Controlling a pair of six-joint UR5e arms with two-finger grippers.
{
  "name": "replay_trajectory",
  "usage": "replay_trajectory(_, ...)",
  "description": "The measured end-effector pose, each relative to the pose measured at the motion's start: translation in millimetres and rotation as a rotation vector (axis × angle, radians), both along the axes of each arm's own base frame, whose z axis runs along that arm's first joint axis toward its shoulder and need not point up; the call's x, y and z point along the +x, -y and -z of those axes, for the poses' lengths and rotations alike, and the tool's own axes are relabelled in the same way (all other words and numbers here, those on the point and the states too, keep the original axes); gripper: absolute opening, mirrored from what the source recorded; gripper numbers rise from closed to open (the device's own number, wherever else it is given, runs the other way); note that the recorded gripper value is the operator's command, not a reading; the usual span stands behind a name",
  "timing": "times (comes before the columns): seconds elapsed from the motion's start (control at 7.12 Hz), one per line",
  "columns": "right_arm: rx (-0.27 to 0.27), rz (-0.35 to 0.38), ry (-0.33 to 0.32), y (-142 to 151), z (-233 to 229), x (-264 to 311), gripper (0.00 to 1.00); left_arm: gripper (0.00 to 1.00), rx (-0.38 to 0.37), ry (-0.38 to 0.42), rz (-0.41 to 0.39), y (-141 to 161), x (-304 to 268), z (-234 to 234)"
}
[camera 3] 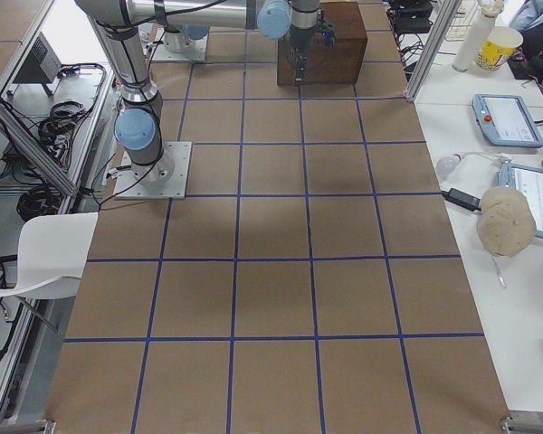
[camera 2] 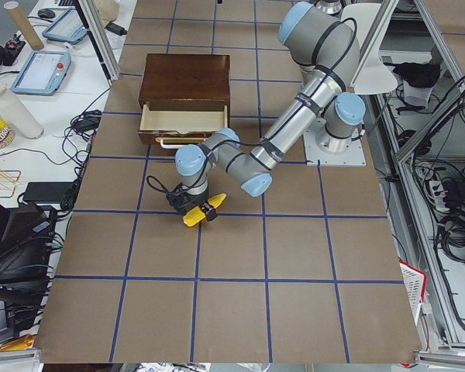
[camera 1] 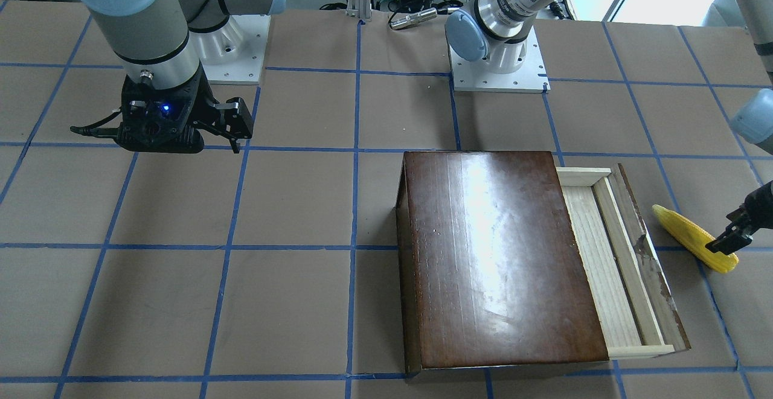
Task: Open drawer and put corn inside
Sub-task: 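Close the left gripper on the yellow corn cob and lift it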
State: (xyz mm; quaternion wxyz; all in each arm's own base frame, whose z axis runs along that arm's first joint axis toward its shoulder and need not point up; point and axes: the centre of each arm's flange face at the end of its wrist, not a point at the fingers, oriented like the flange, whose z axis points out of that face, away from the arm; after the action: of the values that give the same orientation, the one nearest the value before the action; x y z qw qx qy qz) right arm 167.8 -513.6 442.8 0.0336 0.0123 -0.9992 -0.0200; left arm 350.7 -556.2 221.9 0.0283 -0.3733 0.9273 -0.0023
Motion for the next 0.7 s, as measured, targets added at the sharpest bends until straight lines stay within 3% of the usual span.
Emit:
replay_trajectory(0.56,0.000,0.000,0.000,0,0,0,1.00,1.00,0.002,-0.043,-0.049,4,-2,22)
replay_trajectory(0.7,0.000,0.000,0.000,0,0,0,1.00,0.53,0.005,-0.054,-0.055,4,-2,29)
